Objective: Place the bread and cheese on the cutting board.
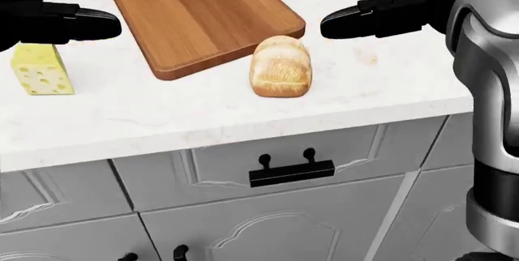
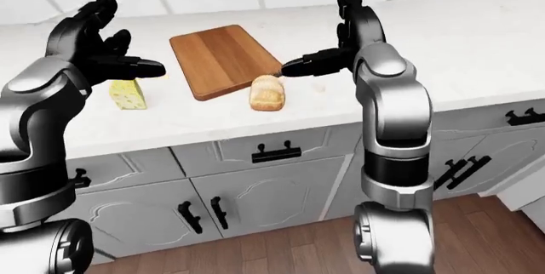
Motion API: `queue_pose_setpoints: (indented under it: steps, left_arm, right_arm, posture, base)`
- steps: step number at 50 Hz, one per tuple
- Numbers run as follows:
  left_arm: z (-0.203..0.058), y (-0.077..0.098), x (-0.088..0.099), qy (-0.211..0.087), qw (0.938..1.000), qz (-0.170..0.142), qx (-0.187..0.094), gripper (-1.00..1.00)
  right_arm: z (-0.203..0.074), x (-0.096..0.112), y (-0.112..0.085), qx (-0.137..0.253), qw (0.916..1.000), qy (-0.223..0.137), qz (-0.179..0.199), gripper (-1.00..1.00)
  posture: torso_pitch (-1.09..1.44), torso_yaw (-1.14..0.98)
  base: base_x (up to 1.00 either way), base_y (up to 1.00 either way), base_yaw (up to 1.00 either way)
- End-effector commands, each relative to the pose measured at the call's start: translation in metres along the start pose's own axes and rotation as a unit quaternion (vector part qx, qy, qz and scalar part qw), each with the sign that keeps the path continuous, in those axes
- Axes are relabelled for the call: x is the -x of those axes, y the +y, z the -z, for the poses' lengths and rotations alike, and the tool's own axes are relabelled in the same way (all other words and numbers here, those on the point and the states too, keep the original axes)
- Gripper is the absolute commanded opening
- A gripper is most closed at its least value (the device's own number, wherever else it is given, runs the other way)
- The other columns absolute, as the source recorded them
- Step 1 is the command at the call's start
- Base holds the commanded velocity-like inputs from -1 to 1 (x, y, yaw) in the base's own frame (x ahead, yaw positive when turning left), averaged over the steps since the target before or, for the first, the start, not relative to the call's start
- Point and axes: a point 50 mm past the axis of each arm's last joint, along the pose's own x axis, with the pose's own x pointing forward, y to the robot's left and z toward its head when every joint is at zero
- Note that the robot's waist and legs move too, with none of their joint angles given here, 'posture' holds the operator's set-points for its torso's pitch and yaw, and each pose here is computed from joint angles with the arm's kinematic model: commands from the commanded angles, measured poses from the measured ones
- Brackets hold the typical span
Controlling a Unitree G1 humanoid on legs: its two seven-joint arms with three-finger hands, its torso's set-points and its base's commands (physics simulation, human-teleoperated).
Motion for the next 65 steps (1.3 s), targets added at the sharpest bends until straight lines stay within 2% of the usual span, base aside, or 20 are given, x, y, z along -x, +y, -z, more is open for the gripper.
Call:
queue_pose_setpoints:
  steps: [1, 4, 5, 7, 8, 9, 16, 26, 32, 46, 52, 65]
  left_arm:
    - [-0.026, 0.006, 0.007, -0.064, 0.9979, -0.013, -0.006, 1.00]
    - [-0.025, 0.005, 0.009, -0.064, 0.9979, -0.011, -0.008, 1.00]
    - [-0.026, 0.005, 0.010, -0.064, 0.9978, -0.012, -0.009, 1.00]
    - [-0.025, 0.006, 0.009, -0.065, 0.9978, -0.013, -0.008, 1.00]
    - [-0.025, 0.006, 0.009, -0.070, 0.9975, -0.007, -0.002, 1.00]
    - [-0.024, 0.006, 0.009, -0.068, 0.9976, -0.010, -0.008, 1.00]
    - [-0.022, 0.004, 0.008, -0.069, 0.9975, -0.009, -0.009, 1.00]
    - [-0.019, 0.001, 0.007, -0.067, 0.9976, -0.005, -0.014, 1.00]
    - [-0.025, 0.005, 0.009, -0.071, 0.9974, -0.009, -0.012, 1.00]
    - [-0.010, 0.005, 0.010, -0.062, 0.9980, -0.009, -0.009, 1.00]
    - [-0.020, 0.005, 0.009, -0.066, 0.9977, -0.008, -0.010, 1.00]
    - [-0.016, 0.008, 0.008, -0.062, 0.9979, -0.012, -0.011, 1.00]
  right_arm:
    - [-0.027, 0.009, 0.001, -0.004, 0.9978, -0.065, -0.012, 1.00]
    - [-0.027, 0.010, 0.003, -0.003, 0.9979, -0.063, -0.016, 1.00]
    - [-0.024, 0.009, 0.005, 0.009, 0.9981, -0.058, -0.019, 1.00]
    - [-0.026, 0.010, 0.006, -0.014, 0.9973, -0.067, -0.027, 1.00]
    - [-0.023, 0.008, 0.004, -0.003, 0.9981, -0.060, -0.014, 1.00]
    - [-0.026, 0.010, 0.005, -0.011, 0.9976, -0.064, -0.022, 1.00]
    - [-0.023, 0.009, 0.002, -0.024, 0.9981, -0.054, -0.018, 1.00]
    - [-0.025, 0.011, 0.003, -0.026, 0.9975, -0.062, -0.023, 1.00]
    - [-0.026, 0.011, 0.005, -0.019, 0.9974, -0.064, -0.026, 1.00]
    - [-0.020, 0.011, 0.010, -0.018, 0.9977, -0.057, -0.032, 1.00]
    - [-0.024, 0.012, 0.009, -0.011, 0.9977, -0.058, -0.033, 1.00]
    - [-0.024, 0.012, 0.009, -0.012, 0.9977, -0.058, -0.034, 1.00]
  posture:
    - [0.00, 0.00]
    - [0.00, 0.00]
    - [0.00, 0.00]
    - [0.00, 0.00]
    - [0.00, 0.00]
    - [0.00, 0.00]
    - [0.00, 0.00]
    - [0.00, 0.00]
    - [0.00, 0.00]
    - [0.00, 0.00]
    - [0.00, 0.00]
    - [0.00, 0.00]
  base:
    - [0.00, 0.00, 0.00]
    - [0.00, 0.00, 0.00]
    - [0.00, 0.00, 0.00]
    - [0.00, 0.00, 0.00]
    - [0.00, 0.00, 0.00]
    - [0.00, 0.00, 1.00]
    - [0.00, 0.00, 0.43]
    - [0.00, 0.00, 0.00]
    - [0.05, 0.00, 0.00]
    - [0.10, 0.00, 0.00]
    - [0.11, 0.00, 0.00]
    - [0.13, 0.00, 0.00]
